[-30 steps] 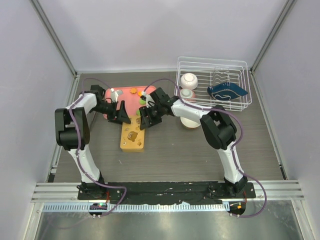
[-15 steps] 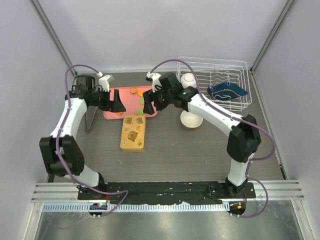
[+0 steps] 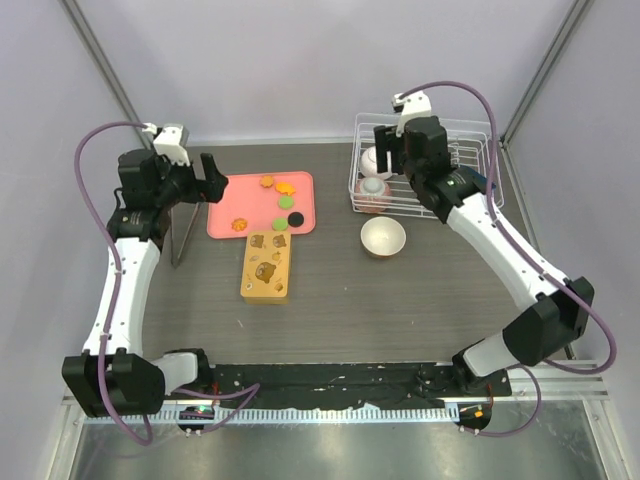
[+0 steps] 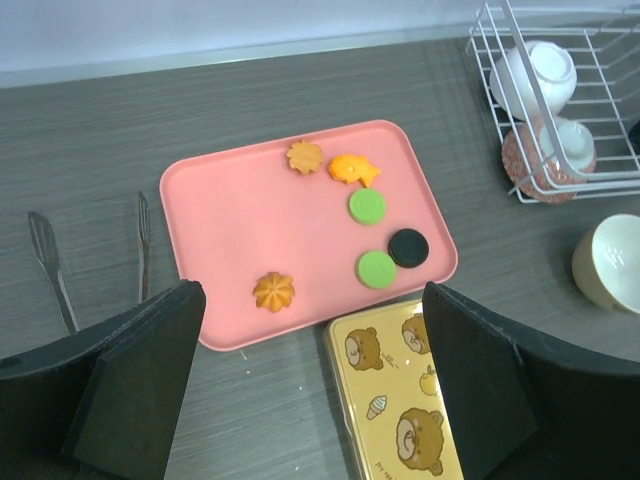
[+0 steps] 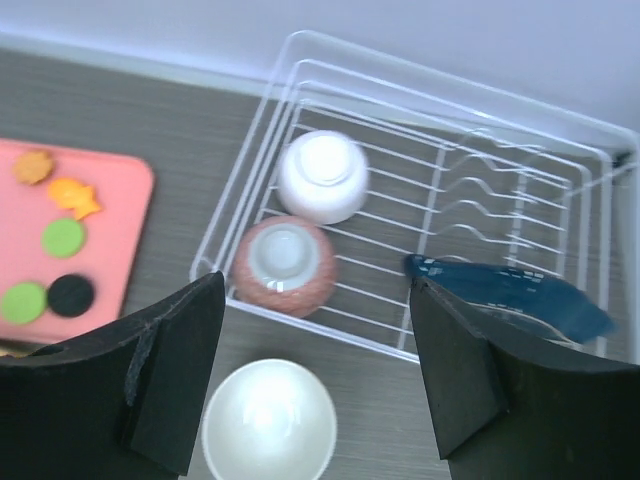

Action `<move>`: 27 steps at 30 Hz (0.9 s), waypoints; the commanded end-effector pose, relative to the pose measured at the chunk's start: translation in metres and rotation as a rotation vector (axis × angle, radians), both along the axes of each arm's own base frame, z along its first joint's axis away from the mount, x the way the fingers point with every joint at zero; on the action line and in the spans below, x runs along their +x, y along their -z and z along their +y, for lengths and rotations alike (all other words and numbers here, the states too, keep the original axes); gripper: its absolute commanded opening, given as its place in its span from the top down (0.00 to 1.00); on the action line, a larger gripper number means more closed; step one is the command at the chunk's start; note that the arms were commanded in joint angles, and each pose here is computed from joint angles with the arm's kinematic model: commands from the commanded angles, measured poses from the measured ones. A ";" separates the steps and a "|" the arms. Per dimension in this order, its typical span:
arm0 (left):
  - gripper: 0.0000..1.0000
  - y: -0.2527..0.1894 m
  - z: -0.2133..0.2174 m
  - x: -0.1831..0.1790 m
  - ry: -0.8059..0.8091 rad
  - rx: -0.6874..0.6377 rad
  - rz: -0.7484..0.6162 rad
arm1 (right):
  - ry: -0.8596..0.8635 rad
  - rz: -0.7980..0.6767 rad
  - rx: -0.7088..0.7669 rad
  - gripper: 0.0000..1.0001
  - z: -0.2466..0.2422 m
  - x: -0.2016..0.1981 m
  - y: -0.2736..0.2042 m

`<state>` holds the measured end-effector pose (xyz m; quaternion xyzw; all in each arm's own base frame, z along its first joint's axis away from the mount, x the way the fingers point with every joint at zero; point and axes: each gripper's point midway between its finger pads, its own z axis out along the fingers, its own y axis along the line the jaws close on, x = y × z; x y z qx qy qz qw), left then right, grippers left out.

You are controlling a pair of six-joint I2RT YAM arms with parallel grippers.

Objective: Pack the cookies

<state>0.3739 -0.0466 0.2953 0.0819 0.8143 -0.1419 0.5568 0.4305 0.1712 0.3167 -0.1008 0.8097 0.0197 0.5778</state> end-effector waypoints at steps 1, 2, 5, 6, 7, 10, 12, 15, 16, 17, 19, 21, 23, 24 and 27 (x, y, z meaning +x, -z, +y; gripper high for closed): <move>0.05 -0.050 0.011 0.014 -0.098 -0.032 -0.159 | 0.137 -0.224 -0.018 0.20 -0.038 -0.011 -0.057; 0.04 -0.053 0.014 0.015 -0.120 -0.035 -0.167 | 0.150 -0.241 -0.013 0.19 -0.043 -0.014 -0.061; 0.04 -0.064 0.017 0.015 -0.138 -0.038 -0.207 | 0.198 -0.294 -0.020 0.19 -0.058 -0.022 -0.074; 0.04 -0.063 0.019 0.015 -0.150 -0.036 -0.212 | 0.222 -0.312 -0.029 0.19 -0.064 -0.024 -0.077; 0.04 -0.066 0.021 0.016 -0.161 -0.033 -0.231 | 0.236 -0.321 -0.039 0.19 -0.068 -0.026 -0.078; 0.04 -0.071 0.027 0.015 -0.189 -0.020 -0.274 | 0.261 -0.360 -0.048 0.19 -0.077 -0.030 -0.082; 0.04 -0.076 0.028 0.012 -0.196 -0.017 -0.297 | 0.277 -0.370 -0.047 0.19 -0.081 -0.031 -0.085; 0.04 -0.082 0.029 0.008 -0.201 -0.008 -0.323 | 0.277 -0.401 -0.033 0.20 -0.082 -0.034 -0.094; 0.03 -0.083 0.030 0.007 -0.202 -0.005 -0.330 | 0.277 -0.406 -0.028 0.20 -0.082 -0.035 -0.096; 0.03 -0.084 0.030 0.007 -0.203 -0.005 -0.331 | 0.272 -0.410 -0.028 0.20 -0.082 -0.036 -0.097; 0.03 -0.087 0.029 0.005 -0.200 -0.006 -0.340 | 0.275 -0.410 -0.030 0.20 -0.083 -0.036 -0.097; 0.03 -0.088 0.028 0.005 -0.191 -0.014 -0.339 | 0.276 -0.410 -0.031 0.20 -0.083 -0.036 -0.097; 0.03 -0.087 0.025 0.006 -0.184 -0.027 -0.334 | 0.281 -0.410 -0.032 0.21 -0.084 -0.036 -0.097; 0.03 -0.087 0.026 0.007 -0.184 -0.028 -0.331 | 0.280 -0.409 -0.031 0.21 -0.084 -0.037 -0.096; 0.03 -0.084 0.025 0.008 -0.184 -0.031 -0.324 | 0.269 -0.412 -0.028 0.20 -0.083 -0.039 -0.097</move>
